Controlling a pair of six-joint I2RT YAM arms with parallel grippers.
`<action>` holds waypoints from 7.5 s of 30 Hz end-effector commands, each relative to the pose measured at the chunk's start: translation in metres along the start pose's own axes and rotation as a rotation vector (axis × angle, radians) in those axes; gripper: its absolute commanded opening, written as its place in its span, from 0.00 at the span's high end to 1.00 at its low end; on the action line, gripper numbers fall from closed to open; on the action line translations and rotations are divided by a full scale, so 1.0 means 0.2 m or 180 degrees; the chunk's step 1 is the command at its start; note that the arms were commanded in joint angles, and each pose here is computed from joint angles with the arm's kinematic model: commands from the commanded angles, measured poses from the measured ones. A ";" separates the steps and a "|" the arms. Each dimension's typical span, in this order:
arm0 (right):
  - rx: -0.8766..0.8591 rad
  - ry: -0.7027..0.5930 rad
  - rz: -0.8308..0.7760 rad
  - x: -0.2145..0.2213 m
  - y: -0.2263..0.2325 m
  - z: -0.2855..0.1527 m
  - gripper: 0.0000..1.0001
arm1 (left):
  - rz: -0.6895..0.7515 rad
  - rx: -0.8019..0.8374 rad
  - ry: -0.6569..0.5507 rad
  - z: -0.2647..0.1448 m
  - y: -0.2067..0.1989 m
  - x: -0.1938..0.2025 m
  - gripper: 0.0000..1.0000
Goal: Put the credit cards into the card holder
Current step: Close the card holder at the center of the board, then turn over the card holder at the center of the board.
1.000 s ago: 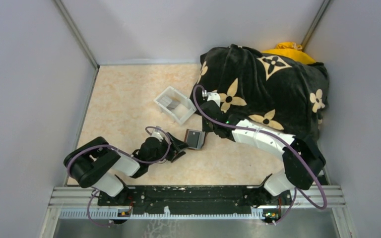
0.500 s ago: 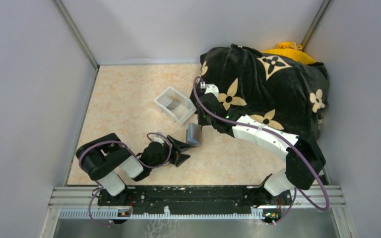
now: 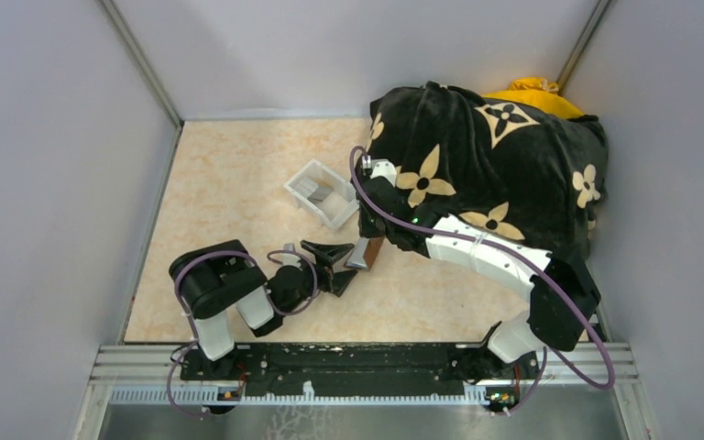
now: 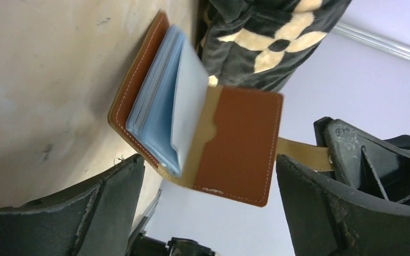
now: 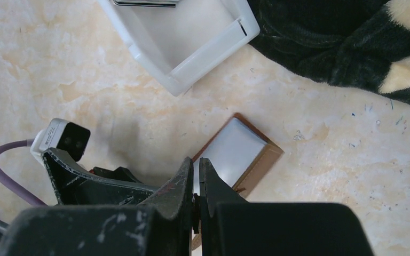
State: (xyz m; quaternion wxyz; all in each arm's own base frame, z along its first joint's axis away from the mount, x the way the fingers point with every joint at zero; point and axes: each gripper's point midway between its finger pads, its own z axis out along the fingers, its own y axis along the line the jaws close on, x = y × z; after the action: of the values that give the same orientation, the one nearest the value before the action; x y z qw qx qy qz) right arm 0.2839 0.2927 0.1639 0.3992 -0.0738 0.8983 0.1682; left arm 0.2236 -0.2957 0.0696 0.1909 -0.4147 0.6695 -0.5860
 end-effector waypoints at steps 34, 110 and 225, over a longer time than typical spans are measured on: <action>-0.0225 -0.0191 0.0080 -0.10 0.16 -0.13 1.00 | -0.0229 -0.0590 -0.0260 -0.06 0.39 -0.09 0.20; -0.0639 0.0270 0.1420 0.25 -0.02 -0.15 0.37 | -0.0466 -0.0109 -0.0144 -0.19 0.14 -0.07 0.93; 0.2049 0.0643 -0.1739 0.26 -0.39 -0.09 1.00 | 0.0354 -0.0175 0.0304 -0.46 0.14 -0.07 0.39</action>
State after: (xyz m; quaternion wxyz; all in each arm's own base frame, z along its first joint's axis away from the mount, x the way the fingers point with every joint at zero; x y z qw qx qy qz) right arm 0.2506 0.2183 0.0917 0.3073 -0.1778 0.9214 -0.1581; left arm 0.1893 -0.2724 0.0639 0.1631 -0.3680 0.7007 -0.5891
